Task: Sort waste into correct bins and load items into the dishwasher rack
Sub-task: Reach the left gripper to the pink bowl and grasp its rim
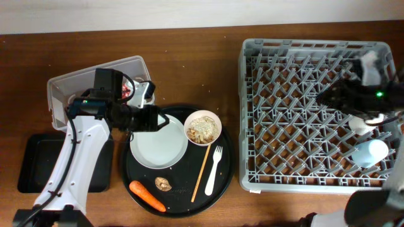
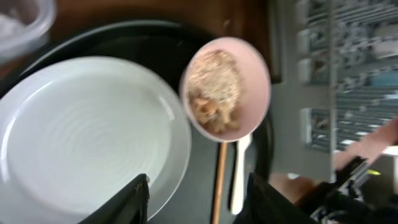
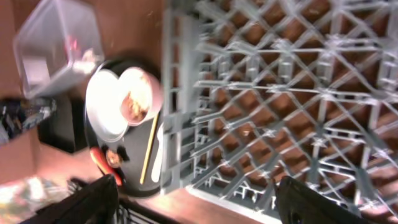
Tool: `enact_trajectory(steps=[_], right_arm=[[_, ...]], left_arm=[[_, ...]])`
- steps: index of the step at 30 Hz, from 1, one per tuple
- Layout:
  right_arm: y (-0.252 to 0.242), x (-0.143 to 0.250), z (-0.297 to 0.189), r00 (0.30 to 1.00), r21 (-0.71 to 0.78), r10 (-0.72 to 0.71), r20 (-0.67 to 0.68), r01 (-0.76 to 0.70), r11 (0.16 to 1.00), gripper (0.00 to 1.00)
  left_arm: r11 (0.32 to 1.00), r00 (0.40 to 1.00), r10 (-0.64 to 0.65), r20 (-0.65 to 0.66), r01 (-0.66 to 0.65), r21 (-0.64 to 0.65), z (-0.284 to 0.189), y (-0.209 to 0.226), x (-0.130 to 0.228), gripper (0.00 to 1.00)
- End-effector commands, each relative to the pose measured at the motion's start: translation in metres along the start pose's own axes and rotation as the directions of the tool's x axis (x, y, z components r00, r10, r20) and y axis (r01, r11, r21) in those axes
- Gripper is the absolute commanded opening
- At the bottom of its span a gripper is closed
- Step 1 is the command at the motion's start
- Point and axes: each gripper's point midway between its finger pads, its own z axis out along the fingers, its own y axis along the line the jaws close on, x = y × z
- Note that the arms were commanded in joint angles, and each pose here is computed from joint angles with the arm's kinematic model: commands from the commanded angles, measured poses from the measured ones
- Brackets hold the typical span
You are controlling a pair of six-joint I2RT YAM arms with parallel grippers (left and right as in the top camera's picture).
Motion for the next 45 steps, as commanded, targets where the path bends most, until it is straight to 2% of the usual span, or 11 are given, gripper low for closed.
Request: enact_trajectory(steps=[1,6,11,14,17,19,23,29,41,45], right_arm=[[0.03,0.013,0.004,0.995,0.078,-0.084,-0.053,0.088,0.993,0.85],[0.044,0.034,0.024,0.981,0.243,-0.068,-0.18,0.112,0.964,0.85],[0.076,0.049,0.054,0.952,0.207,-0.162,-0.26,0.219,0.954,0.85],[0.072,0.051,0.062,0.957,0.292,-0.128,-0.262,0.205,0.934,0.85],[0.051,0.049,0.054,0.972,0.444,-0.042,-0.23,0.143,0.885,0.86],[0.041,0.048,0.048,0.976,0.49,-0.016,-0.215,0.123,0.863,0.88],[0.026,0.044,0.04,0.982,0.516,0.035,-0.187,0.068,0.854,0.89],[0.005,0.042,0.028,0.982,0.539,0.115,-0.151,-0.016,0.842,0.92],[-0.001,0.041,0.024,0.981,0.545,0.137,-0.136,-0.041,0.837,0.94],[-0.001,0.041,0.024,0.981,0.545,0.137,-0.136,-0.041,0.837,0.94]], left_arm=[[0.994,1.0,0.021,0.016,-0.019,-0.109,-0.008,0.016,-0.002,0.5],[0.969,1.0,0.005,-0.014,-0.008,-0.247,-0.01,0.037,0.005,0.5],[0.968,0.996,0.069,-0.049,-0.078,-0.238,0.001,0.018,0.01,0.5],[0.966,0.988,0.139,-0.063,-0.15,-0.213,0.012,-0.005,0.011,0.5],[0.951,0.97,0.231,-0.073,-0.241,-0.191,0.029,-0.029,0.01,0.5],[0.933,0.958,0.271,-0.089,-0.285,-0.222,0.042,-0.038,0.011,0.51],[0.907,0.924,0.357,-0.137,-0.378,-0.187,0.077,-0.062,0.02,0.52],[0.879,0.879,0.419,-0.226,-0.455,-0.141,0.125,-0.079,0.042,0.52],[0.853,0.842,0.457,-0.287,-0.507,-0.128,0.161,-0.083,0.06,0.51],[0.854,0.84,0.451,-0.303,-0.505,-0.129,0.166,-0.08,0.063,0.36]])
